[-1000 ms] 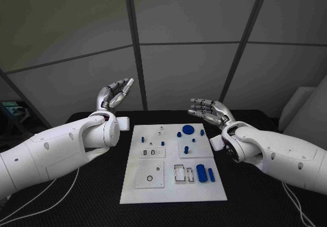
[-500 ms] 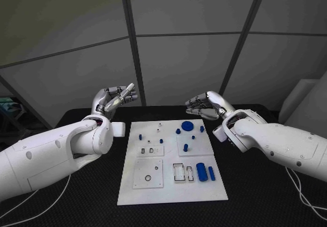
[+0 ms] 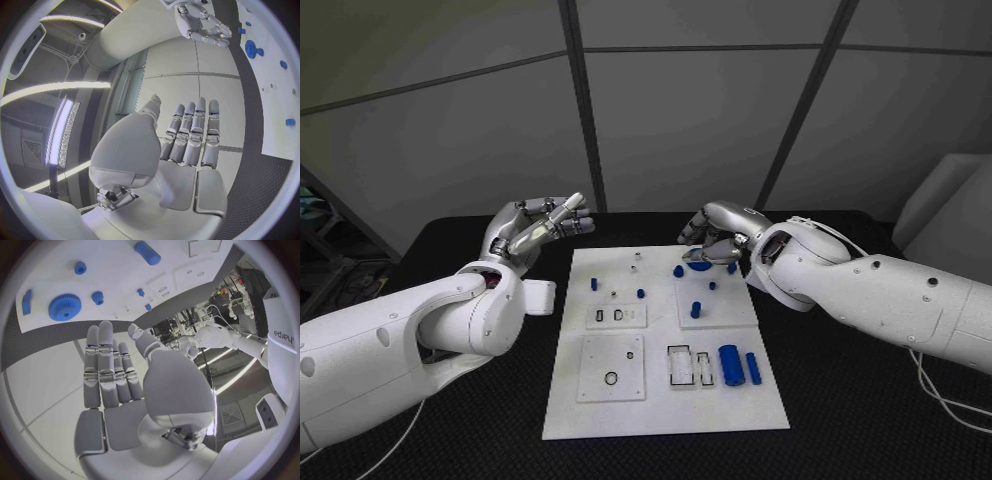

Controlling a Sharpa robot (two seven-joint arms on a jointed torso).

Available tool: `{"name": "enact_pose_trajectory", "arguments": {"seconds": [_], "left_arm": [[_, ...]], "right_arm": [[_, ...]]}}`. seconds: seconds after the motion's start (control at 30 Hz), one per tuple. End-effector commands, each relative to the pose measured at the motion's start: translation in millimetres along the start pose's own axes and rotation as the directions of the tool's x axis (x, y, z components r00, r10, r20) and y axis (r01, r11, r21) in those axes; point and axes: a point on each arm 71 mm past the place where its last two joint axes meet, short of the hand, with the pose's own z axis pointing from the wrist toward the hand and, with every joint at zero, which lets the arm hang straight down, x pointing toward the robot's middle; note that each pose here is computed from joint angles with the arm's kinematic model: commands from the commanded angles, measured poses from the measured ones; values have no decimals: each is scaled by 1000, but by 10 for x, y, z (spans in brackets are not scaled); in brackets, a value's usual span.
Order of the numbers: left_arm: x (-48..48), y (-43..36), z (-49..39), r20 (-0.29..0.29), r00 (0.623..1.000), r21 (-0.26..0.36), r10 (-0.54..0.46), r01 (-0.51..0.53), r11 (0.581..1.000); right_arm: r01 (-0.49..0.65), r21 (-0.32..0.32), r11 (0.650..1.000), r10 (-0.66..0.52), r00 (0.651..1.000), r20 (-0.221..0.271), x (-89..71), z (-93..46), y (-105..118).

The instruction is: Assemble the parts on the task board

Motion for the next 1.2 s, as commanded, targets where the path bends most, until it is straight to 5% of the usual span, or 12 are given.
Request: {"name": "enact_pose_trajectory", "arguments": {"seconds": [0.03,1.2], "left_arm": [[60,-22,-22,-49,999,1,-10,10,1000],[143,-74,-108,-85,996,-4,-26,26,1000]], "right_arm": [[184,35,982,-181,980,-81,43,21,2],[289,59,955,-278,949,-146,56,170,52]]}}
